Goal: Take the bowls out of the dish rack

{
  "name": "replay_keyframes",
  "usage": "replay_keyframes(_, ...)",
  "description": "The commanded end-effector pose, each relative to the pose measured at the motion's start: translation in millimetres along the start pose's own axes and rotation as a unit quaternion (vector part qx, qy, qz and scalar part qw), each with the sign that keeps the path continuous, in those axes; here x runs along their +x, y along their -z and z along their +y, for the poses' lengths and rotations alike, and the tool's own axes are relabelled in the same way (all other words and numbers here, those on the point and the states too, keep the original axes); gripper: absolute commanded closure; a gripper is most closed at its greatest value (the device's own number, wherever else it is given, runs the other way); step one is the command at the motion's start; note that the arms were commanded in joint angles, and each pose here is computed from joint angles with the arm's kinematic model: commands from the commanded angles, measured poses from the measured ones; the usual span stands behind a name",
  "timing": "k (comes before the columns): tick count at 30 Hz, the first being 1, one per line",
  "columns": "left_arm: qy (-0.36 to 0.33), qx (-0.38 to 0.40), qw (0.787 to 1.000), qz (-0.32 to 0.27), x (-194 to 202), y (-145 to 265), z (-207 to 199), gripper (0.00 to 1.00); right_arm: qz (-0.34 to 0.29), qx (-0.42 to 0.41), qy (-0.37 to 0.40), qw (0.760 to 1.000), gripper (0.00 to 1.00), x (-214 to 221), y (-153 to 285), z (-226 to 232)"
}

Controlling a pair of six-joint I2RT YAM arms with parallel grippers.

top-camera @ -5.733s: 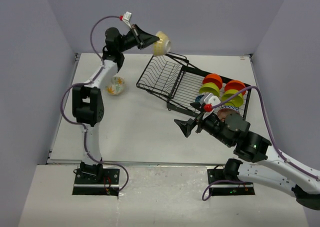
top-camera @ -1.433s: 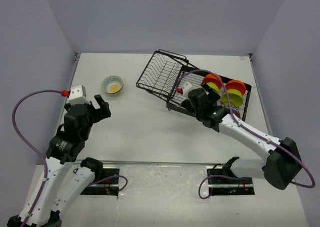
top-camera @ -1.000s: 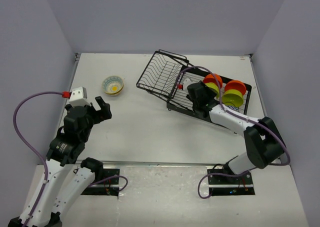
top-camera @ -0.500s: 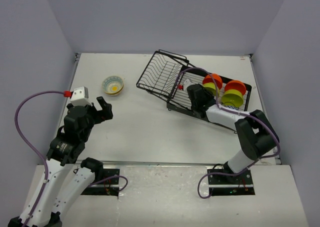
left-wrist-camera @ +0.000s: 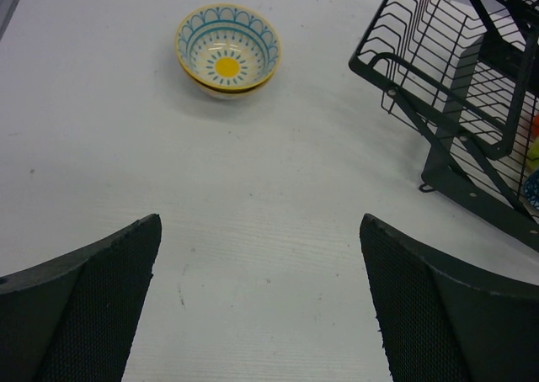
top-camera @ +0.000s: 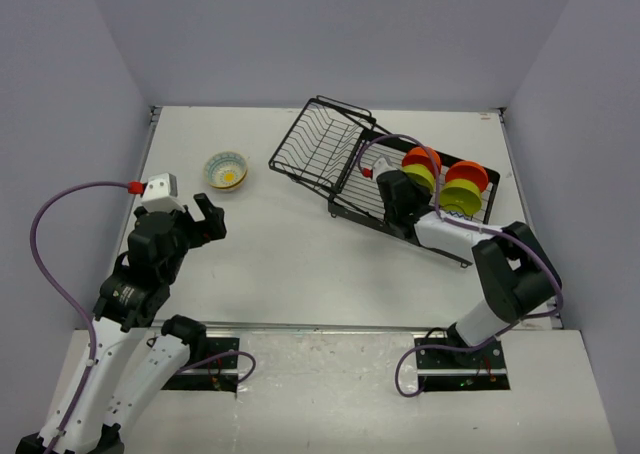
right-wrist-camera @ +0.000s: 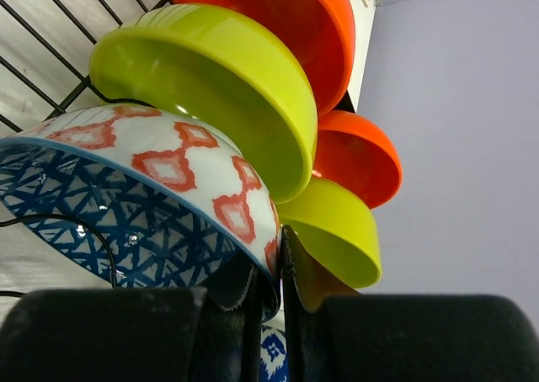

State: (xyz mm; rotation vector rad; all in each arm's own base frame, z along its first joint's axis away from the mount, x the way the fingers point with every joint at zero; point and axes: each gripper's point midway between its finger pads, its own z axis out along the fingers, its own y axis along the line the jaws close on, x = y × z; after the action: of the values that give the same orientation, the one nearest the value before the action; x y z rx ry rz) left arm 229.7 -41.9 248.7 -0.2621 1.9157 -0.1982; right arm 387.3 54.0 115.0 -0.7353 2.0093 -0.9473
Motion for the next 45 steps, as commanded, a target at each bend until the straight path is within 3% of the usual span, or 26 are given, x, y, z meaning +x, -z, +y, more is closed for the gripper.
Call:
replay_keyframes(1,-0.009,0.016,1.000,-0.018,-8,-2,-7,0.00,-0.035,0.040,-0.055,0.997,1.00,-18,12,-27)
replay_keyframes(14,-0.010,0.012,1.000,-0.015,-7,-4,-5,0.00,-0.056,0.129,-0.089,0.986,1.00,-29,35,-79)
replay_keyframes(22,-0.014,0.030,0.999,-0.013,-7,-2,-12,0.00,-0.069,0.121,-0.152,0.979,1.00,-40,59,-107)
replay_keyframes(23,-0.015,0.035,0.999,-0.014,-8,-3,-13,0.00,-0.079,0.112,-0.194,0.971,1.00,-43,65,-113)
replay_keyframes(26,-0.018,0.080,0.997,-0.010,-10,-2,-31,0.00,-0.094,0.071,-0.236,0.965,1.00,-51,85,-127)
replay_keyframes(28,-0.015,0.159,0.987,0.011,-6,2,-61,0.00,-0.105,-0.008,-0.298,0.949,1.00,-64,103,-121)
replay_keyframes(29,-0.007,0.194,0.981,0.010,-11,4,-76,0.00,-0.112,-0.039,-0.359,0.926,1.00,-71,114,-120)
replay_keyframes(33,0.031,0.326,0.944,0.042,-23,11,-143,0.00,-0.132,-0.204,-0.450,0.859,1.00,-102,158,-92)
replay_keyframes(34,0.031,0.315,0.948,0.032,-31,8,-148,0.00,-0.123,-0.243,-0.465,0.842,1.00,-107,170,-82)
replay_keyframes(35,0.023,0.337,0.940,0.042,-27,17,-169,0.00,-0.117,-0.259,-0.473,0.834,1.00,-109,176,-78)
replay_keyframes(37,0.013,0.323,0.946,0.030,-38,16,-193,0.00,-0.103,-0.299,-0.469,0.825,1.00,-114,189,-66)
replay_keyframes(38,-0.005,0.351,0.936,0.026,-40,39,-221,0.00,-0.101,-0.314,-0.472,0.818,1.00,-119,195,-61)
replay_keyframes(39,-0.020,0.290,0.957,0.022,-34,20,-222,0.00,-0.095,-0.325,-0.468,0.816,1.00,-121,199,-57)
replay_keyframes(42,-0.071,0.250,0.965,0.048,-11,13,-244,0.00,-0.081,-0.371,-0.460,0.803,1.00,-130,212,-40)
replay_keyframes(45,-0.094,0.210,0.971,0.060,6,0,-248,0.12,-0.070,-0.394,-0.446,0.801,1.00,-134,224,-30)
